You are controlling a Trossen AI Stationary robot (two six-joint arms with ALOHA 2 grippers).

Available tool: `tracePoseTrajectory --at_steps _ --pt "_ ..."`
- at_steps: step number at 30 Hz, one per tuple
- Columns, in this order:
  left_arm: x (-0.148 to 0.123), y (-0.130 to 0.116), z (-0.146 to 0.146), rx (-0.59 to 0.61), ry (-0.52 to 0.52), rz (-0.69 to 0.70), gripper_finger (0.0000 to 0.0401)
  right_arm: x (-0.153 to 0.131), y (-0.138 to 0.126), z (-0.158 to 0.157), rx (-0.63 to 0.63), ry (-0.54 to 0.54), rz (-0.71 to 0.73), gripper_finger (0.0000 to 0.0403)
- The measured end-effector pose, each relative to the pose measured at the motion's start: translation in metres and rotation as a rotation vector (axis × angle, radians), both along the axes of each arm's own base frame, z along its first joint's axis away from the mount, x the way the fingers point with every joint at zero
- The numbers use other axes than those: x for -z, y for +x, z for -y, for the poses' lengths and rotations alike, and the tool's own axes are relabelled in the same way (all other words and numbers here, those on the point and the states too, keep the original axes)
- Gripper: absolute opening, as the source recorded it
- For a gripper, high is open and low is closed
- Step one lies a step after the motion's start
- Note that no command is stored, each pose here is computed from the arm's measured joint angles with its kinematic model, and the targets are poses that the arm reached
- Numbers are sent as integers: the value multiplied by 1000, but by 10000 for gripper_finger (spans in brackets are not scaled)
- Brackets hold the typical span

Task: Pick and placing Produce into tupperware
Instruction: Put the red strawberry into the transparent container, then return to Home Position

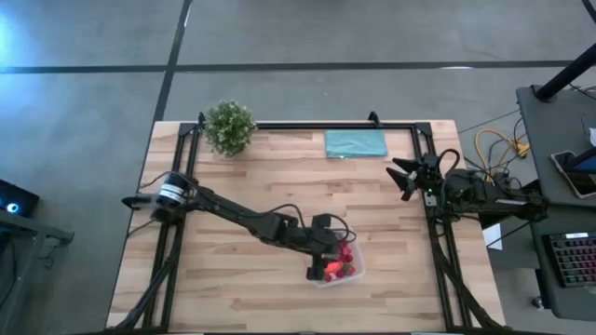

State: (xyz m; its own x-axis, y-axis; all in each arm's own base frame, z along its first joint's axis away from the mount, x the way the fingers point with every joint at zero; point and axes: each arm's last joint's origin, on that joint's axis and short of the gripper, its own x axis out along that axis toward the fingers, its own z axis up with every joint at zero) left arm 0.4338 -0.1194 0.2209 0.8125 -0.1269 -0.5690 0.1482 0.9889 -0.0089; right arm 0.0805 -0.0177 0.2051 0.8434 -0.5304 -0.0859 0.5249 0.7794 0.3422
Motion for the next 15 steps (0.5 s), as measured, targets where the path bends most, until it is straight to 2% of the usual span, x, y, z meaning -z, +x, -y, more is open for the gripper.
tracePoseTrajectory --at_steps 5,9,12,15 --pt "3 6 1 -44 -23 -1 244 0 0 0 0 0 0 244" --pt "-7 1 -1 -62 -11 -4 278 0 0 0 0 0 1 245" --pt "-29 -12 -3 -90 -26 -10 282 0 0 0 -1 0 0 247" --pt "-57 -33 -6 -150 -109 -34 282 0 0 0 0 0 0 246"
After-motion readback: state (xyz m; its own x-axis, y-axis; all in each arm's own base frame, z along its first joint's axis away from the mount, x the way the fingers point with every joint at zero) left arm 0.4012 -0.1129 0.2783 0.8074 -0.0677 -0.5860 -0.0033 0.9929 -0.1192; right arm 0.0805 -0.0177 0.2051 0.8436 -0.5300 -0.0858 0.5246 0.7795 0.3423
